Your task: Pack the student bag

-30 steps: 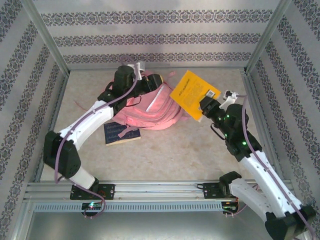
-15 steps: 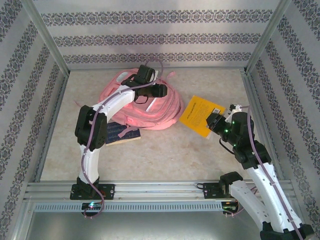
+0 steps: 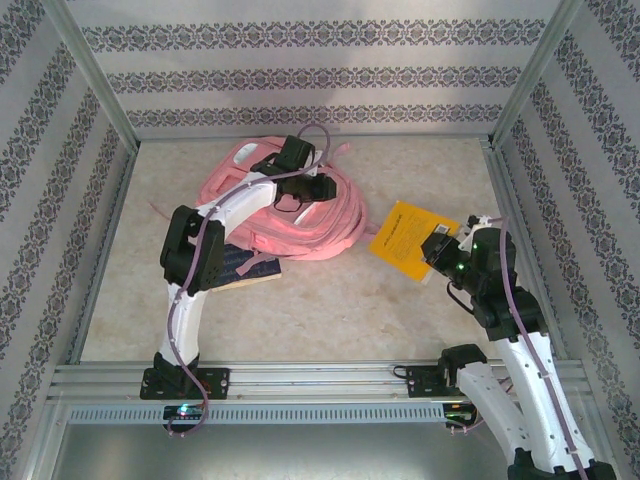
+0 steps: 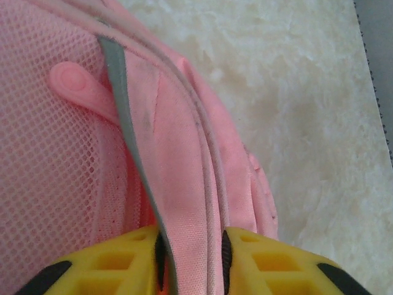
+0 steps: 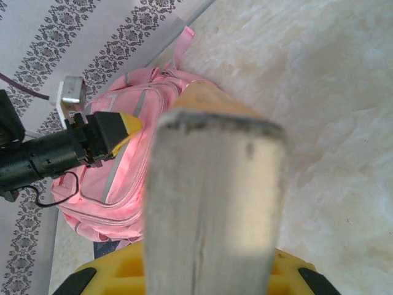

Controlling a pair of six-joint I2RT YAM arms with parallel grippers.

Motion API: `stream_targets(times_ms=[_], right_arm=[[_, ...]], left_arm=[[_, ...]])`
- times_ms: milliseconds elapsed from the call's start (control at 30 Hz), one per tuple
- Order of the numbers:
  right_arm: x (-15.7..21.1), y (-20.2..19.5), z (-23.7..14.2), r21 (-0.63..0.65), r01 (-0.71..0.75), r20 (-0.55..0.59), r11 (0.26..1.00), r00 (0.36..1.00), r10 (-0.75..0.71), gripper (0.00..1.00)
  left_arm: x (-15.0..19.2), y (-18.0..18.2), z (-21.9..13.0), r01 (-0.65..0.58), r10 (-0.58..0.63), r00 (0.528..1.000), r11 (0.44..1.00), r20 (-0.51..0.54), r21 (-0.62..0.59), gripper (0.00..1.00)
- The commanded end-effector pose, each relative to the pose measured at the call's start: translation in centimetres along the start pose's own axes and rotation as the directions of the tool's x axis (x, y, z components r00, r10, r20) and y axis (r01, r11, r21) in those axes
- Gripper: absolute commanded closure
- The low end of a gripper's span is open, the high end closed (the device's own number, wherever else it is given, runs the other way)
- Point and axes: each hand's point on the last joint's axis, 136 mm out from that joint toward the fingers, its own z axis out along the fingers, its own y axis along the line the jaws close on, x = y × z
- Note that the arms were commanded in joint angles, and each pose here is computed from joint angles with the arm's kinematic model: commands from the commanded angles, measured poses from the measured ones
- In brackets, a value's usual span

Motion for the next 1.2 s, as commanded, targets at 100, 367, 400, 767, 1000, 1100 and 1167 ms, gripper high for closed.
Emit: stream_targets(times_ms=[100, 367, 400, 767, 1000, 1100, 1167], right_arm=[[-2.4, 3.3, -2.9, -0.111, 0.083, 0.103, 0.990, 0.992, -0.071, 1.00], [-3.3, 1.2, -4.5, 0.029, 0.106, 0.164, 0.994, 0.980, -0.109, 1.00], [-3.5, 0.9, -4.7, 0.047, 0.108, 0.173, 0.993, 0.978, -0.114, 1.00], [-4.2, -0.2, -4.5, 0.097, 0.054, 0.210, 0.994, 0.975, -0.074, 1.00], [-4.4, 7.7, -1.3, -0.410, -0.150, 0.078, 0.900, 0.977, 0.198, 1.00], [-5.1, 9.0, -0.2, -0.530, -0.330, -0.023, 0.781, 0.926, 0.376, 1.00], [-5.6, 8.9, 0.1, -0.551, -0.411, -0.058, 0.726, 0.887, 0.458, 1.00]], left_arm=[[1.8, -3.5, 1.1, -0.103, 0.101, 0.992, 0.995, -0.077, -0.015, 1.00], [0.6, -9.1, -2.6, -0.128, 0.129, 0.992, 0.988, -0.009, 0.085, 1.00], [0.3, -9.8, -3.6, -0.129, 0.129, 0.992, 0.986, 0.004, 0.102, 1.00], [-1.7, -15.6, -14.5, -0.182, 0.155, 0.978, 0.962, 0.143, 0.202, 1.00], [-0.9, -17.3, -16.0, -0.179, 0.154, 0.982, 0.942, 0.109, 0.284, 1.00], [0.0, -16.5, -15.2, -0.156, 0.143, 0.987, 0.951, 0.070, 0.268, 0.88], [0.5, -16.0, -14.9, -0.150, 0.144, 0.989, 0.959, 0.041, 0.239, 0.68]])
